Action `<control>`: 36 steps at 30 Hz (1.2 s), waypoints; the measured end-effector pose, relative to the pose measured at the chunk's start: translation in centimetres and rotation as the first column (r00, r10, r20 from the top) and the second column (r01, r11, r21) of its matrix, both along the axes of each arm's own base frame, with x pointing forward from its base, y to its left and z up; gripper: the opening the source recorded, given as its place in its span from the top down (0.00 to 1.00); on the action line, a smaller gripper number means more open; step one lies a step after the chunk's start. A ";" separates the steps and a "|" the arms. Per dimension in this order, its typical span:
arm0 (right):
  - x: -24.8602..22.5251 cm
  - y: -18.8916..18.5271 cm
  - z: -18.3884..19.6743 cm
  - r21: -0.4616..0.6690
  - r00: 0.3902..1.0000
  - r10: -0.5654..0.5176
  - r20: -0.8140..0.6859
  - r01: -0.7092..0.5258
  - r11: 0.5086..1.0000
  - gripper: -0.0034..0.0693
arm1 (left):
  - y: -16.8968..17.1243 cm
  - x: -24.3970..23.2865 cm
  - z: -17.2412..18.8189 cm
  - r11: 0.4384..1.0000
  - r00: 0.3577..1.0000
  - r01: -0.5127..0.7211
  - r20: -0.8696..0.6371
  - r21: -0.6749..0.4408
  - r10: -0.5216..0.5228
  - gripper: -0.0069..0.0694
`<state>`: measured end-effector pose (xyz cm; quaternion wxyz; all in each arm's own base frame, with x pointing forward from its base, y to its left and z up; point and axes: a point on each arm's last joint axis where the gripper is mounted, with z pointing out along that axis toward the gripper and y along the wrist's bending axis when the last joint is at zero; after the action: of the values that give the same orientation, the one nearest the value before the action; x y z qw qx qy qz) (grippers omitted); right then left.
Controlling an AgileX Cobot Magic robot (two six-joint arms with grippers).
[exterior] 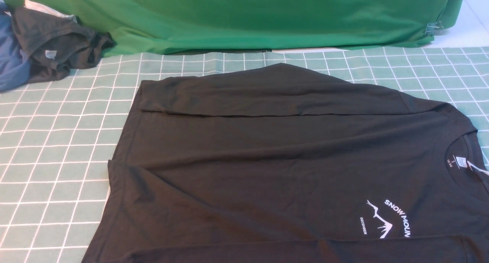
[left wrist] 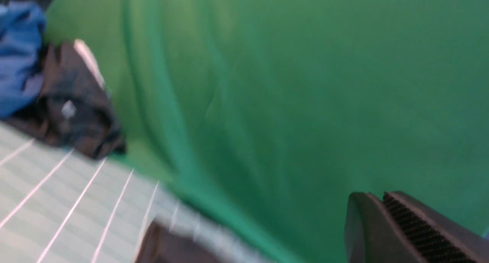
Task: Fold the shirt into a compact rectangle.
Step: 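Grasp the left edge of the dark T-shirt lying flat on the table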
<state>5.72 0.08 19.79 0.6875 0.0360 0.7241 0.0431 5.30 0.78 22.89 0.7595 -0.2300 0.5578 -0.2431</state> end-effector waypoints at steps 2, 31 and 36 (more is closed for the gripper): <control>0.0 0.0 1.1 0.195 0.993 -0.012 0.119 -0.012 0.981 0.62 | 0.5 -0.4 1.0 0.996 0.991 -0.027 0.130 -0.090 0.038 0.89; -2.3 0.0 12.1 0.359 0.902 -0.014 0.432 -0.158 0.920 0.77 | -3.7 9.1 1.6 0.861 0.152 0.485 -0.955 -0.154 -0.256 0.91; -1.0 0.3 16.8 0.149 0.983 0.064 0.173 -0.090 0.985 0.91 | -3.7 10.0 0.4 0.852 0.068 0.491 -0.967 -0.181 -0.244 0.91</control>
<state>4.67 0.39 36.64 0.7387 0.0580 0.6590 0.1292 15.28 -2.91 23.32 0.1571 -0.1053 0.9674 -0.1687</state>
